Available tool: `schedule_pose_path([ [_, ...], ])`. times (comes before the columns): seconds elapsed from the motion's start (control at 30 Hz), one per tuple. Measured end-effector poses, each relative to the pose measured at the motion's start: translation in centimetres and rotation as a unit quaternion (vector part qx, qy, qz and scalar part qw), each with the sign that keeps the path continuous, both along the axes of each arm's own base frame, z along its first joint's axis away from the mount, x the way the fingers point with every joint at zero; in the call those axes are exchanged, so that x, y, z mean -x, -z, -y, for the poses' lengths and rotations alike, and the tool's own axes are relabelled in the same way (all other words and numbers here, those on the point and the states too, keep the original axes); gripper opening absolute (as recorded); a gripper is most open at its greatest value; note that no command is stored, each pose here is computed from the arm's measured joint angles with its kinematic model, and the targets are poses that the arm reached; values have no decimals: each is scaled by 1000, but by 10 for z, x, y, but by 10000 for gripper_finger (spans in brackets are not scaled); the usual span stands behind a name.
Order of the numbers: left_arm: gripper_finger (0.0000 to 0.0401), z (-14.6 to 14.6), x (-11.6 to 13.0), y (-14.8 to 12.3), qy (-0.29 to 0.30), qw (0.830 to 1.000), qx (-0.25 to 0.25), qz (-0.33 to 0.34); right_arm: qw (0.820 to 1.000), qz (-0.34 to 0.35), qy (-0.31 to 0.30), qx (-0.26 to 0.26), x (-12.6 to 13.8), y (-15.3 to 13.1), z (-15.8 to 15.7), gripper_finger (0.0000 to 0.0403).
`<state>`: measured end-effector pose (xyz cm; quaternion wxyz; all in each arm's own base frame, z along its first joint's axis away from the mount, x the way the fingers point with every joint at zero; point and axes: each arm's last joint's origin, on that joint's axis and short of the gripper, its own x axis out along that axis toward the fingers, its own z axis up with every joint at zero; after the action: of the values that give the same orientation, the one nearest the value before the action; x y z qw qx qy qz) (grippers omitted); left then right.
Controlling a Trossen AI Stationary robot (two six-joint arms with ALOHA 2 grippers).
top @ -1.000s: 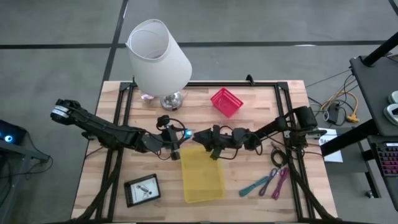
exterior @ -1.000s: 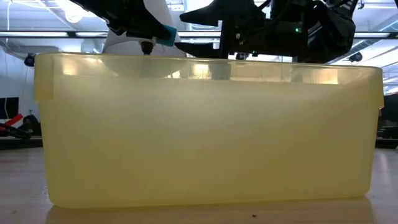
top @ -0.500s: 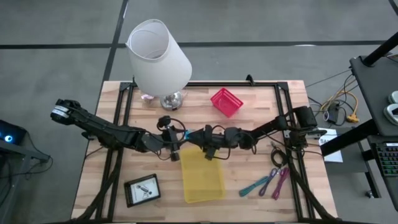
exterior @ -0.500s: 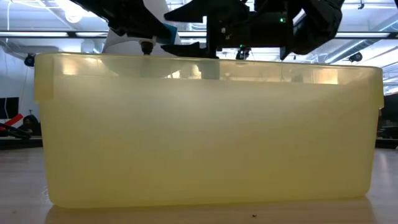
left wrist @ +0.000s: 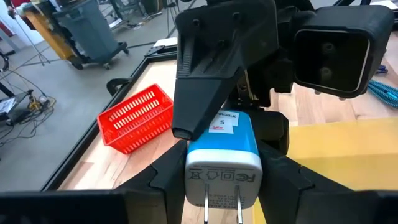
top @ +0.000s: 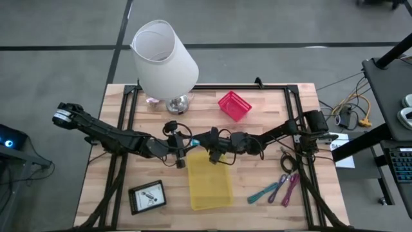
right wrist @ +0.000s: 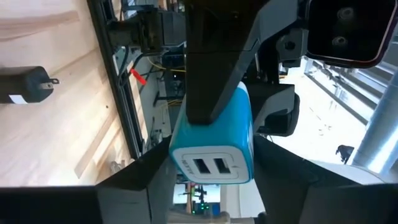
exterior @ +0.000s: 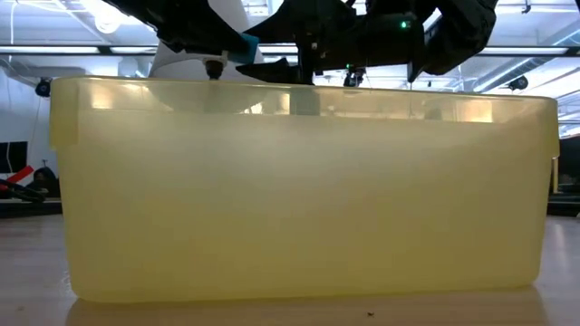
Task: Pick and place items into bin
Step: Put the blue charger adapter into the red bin
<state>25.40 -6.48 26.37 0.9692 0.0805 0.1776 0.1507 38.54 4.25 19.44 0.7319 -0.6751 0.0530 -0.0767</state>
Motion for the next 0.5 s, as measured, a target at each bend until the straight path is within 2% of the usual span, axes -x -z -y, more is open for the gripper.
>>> schedule_pose_path([
  [0.17, 135, 0, 0, 0, 0, 1000, 0, 0, 1000, 0, -1, 0, 0, 0, 0, 169],
  [0.5, 135, 0, 0, 0, -1, 1000, -2, -1, 1000, 3, -7, -2, -2, -2, -1, 189],
])
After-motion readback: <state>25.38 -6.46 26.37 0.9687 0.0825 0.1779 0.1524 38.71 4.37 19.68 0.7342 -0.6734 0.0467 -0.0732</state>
